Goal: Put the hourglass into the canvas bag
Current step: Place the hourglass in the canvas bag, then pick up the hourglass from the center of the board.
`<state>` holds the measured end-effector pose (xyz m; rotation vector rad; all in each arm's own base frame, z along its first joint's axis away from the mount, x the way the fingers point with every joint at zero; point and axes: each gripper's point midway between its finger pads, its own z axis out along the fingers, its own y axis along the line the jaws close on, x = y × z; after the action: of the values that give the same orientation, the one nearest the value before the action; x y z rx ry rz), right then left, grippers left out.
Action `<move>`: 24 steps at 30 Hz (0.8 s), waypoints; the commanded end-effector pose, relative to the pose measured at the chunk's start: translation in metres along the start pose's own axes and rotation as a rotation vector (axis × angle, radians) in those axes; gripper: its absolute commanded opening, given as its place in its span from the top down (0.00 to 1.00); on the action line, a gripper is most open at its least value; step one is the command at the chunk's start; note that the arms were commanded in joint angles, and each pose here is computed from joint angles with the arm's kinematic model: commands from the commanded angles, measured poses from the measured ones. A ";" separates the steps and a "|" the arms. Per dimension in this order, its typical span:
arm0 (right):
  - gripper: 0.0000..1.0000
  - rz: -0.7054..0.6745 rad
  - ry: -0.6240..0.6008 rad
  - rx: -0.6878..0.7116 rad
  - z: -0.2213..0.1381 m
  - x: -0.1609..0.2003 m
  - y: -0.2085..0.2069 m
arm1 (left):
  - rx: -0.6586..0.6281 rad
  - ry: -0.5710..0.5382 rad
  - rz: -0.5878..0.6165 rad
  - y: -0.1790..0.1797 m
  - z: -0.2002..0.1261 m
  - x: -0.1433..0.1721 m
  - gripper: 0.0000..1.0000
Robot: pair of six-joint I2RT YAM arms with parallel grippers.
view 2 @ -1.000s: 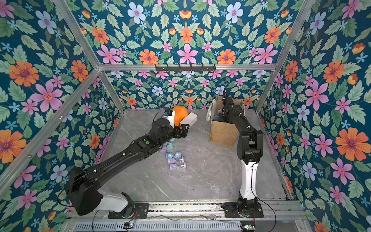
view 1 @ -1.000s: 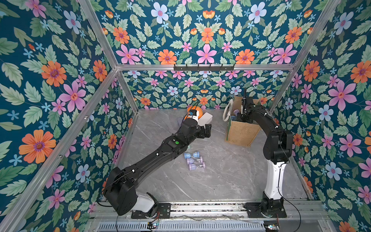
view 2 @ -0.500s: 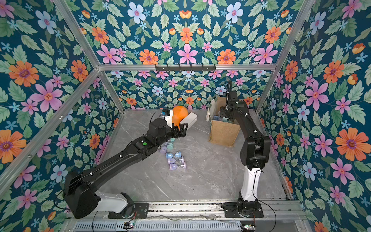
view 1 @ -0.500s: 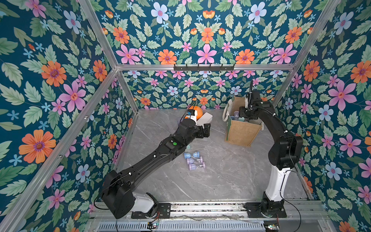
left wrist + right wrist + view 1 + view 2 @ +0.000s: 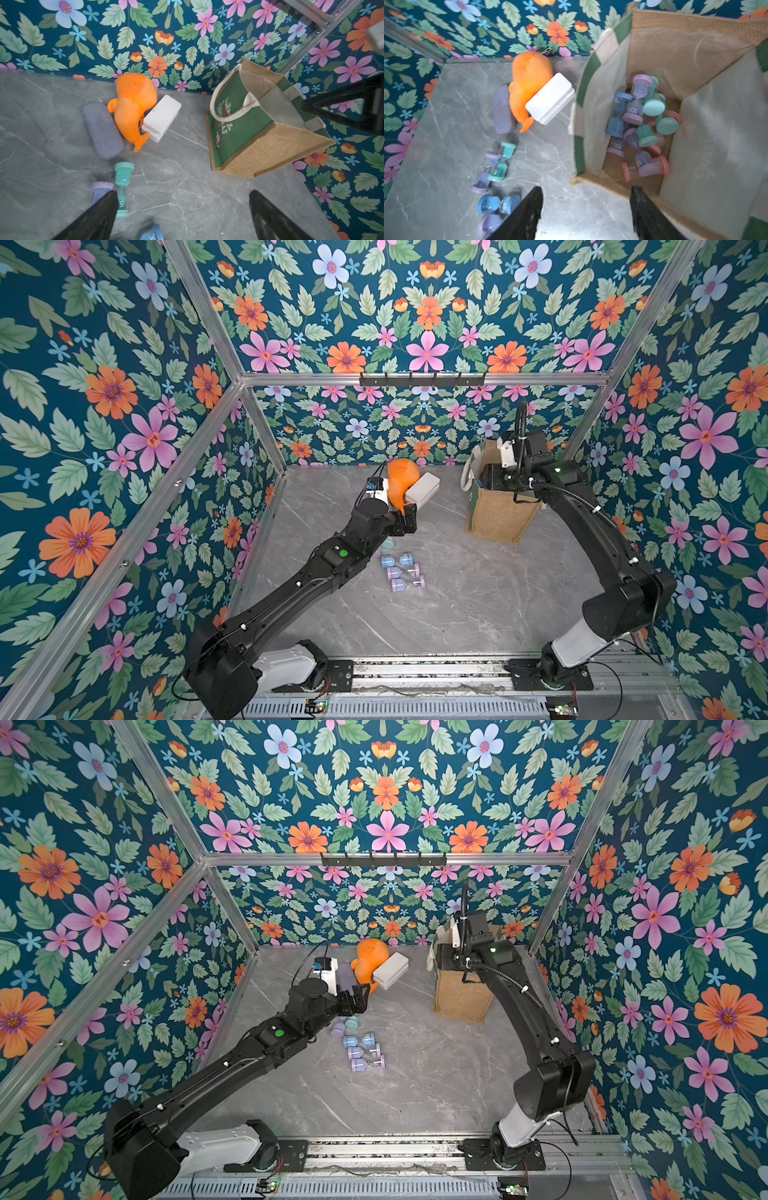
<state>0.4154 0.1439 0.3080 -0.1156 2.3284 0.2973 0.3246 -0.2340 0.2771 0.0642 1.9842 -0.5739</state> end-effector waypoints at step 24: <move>0.30 -0.737 0.396 -0.442 0.066 0.252 0.184 | -0.210 0.030 -0.052 0.075 -0.072 0.041 0.00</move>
<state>0.2625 0.3276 0.1250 -1.2041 2.4114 0.3563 0.2691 -0.1516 0.2442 -0.0866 2.0558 -0.4168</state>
